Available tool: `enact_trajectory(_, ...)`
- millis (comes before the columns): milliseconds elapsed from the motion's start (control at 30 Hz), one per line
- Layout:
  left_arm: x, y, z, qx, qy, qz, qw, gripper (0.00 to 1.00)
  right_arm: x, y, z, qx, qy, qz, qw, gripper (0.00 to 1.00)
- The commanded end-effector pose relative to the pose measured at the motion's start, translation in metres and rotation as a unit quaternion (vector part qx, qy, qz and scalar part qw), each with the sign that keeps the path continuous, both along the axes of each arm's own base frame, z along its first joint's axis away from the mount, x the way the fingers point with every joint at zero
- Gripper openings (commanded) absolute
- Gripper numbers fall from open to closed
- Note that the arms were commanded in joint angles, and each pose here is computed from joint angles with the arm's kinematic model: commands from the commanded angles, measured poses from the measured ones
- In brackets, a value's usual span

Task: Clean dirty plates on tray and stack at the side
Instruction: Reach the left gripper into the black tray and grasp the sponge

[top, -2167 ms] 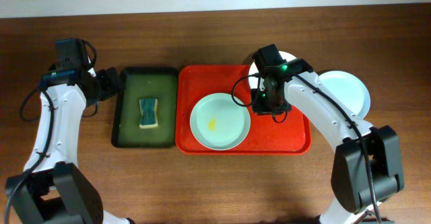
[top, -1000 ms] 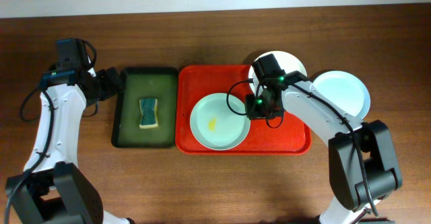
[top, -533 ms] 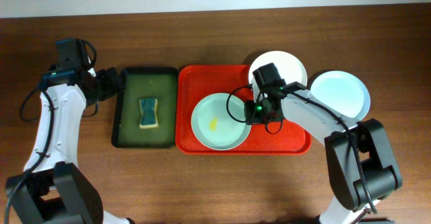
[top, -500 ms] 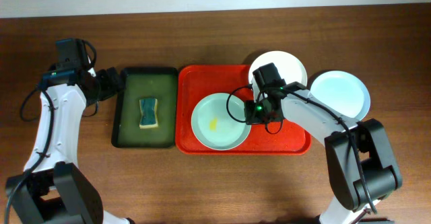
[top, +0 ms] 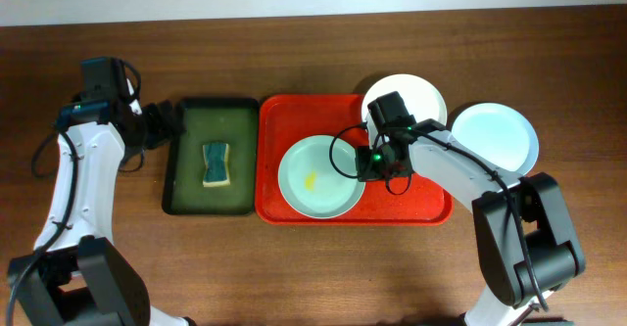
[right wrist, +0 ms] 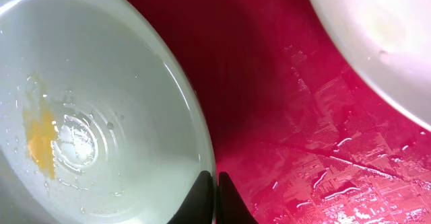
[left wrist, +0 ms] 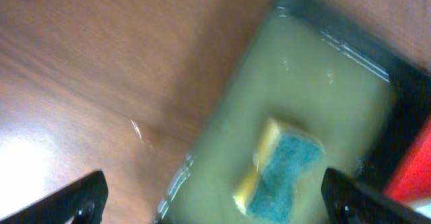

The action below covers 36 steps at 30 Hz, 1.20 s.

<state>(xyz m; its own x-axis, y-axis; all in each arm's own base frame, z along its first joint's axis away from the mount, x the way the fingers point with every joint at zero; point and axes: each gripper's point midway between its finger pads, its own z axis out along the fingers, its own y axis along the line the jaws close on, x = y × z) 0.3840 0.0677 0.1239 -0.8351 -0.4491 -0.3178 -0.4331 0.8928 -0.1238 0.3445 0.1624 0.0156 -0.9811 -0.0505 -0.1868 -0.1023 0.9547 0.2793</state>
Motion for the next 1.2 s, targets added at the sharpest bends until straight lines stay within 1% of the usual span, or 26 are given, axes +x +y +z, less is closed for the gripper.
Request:
enact_trajectory(0,-0.023,-0.046,-0.004,-0.095,0.039,-0.046,0.994,0.6,-0.001,-0.004,-0.003,-0.006,0.003,-0.005,1.0,0.04)
enact_trajectory(67,-0.04,-0.065,-0.021,-0.1,0.076,-0.067,0.99,0.09,0.0,-0.004,-0.003,-0.006,0.002,-0.005,1.0,0.04)
enact_trajectory(100,-0.049,-0.073,-0.031,-0.093,0.093,-0.078,0.988,0.0,0.0,-0.004,-0.003,-0.006,0.002,-0.005,1.0,0.04)
enact_trajectory(167,-0.058,-0.08,-0.049,-0.061,0.112,-0.095,0.987,0.0,0.0,-0.004,-0.003,-0.006,0.002,-0.005,1.0,0.04)
enact_trajectory(200,-0.059,-0.085,-0.056,-0.049,0.111,-0.106,0.987,0.16,0.0,-0.004,-0.003,-0.006,0.003,-0.005,1.0,0.04)
enact_trajectory(267,-0.053,-0.098,-0.066,-0.043,0.092,-0.127,0.987,0.44,-0.001,-0.004,-0.003,-0.006,0.003,-0.005,1.0,0.04)
enact_trajectory(300,-0.047,-0.099,-0.069,-0.033,0.077,-0.131,0.988,0.48,-0.001,-0.004,-0.003,-0.006,0.003,-0.005,1.0,0.04)
enact_trajectory(333,-0.043,-0.097,-0.069,-0.021,0.069,-0.132,0.989,0.48,-0.001,-0.004,-0.003,-0.006,0.003,-0.005,1.0,0.04)
enact_trajectory(400,-0.036,-0.092,-0.068,0.0,0.056,-0.128,0.99,0.45,-0.001,-0.005,-0.003,-0.006,0.003,-0.005,1.0,0.04)
enact_trajectory(633,-0.028,-0.091,-0.067,0.005,0.039,-0.127,0.991,0.37,-0.001,-0.005,-0.003,-0.006,0.003,-0.005,1.0,0.04)
enact_trajectory(767,-0.025,-0.09,-0.072,0.01,0.027,-0.126,0.992,0.36,-0.001,-0.005,-0.003,-0.006,0.003,-0.005,1.0,0.04)
enact_trajectory(867,-0.021,-0.075,-0.079,0.054,0.017,-0.116,0.992,0.38,-0.001,-0.005,-0.003,-0.006,0.003,-0.005,1.0,0.04)
enact_trajectory(933,-0.017,-0.076,-0.08,0.065,0.007,-0.147,0.987,0.36,-0.001,-0.005,-0.003,-0.006,0.003,-0.005,1.0,0.04)
enact_trajectory(1067,-0.012,-0.078,-0.079,0.062,-0.002,-0.154,0.986,0.34,-0.001,-0.005,-0.003,-0.006,0.003,-0.005,1.0,0.04)
enact_trajectory(1167,-0.013,-0.08,-0.088,0.056,0.007,-0.157,0.986,0.33,-0.001,-0.005,-0.003,-0.006,0.003,-0.005,1.0,0.04)
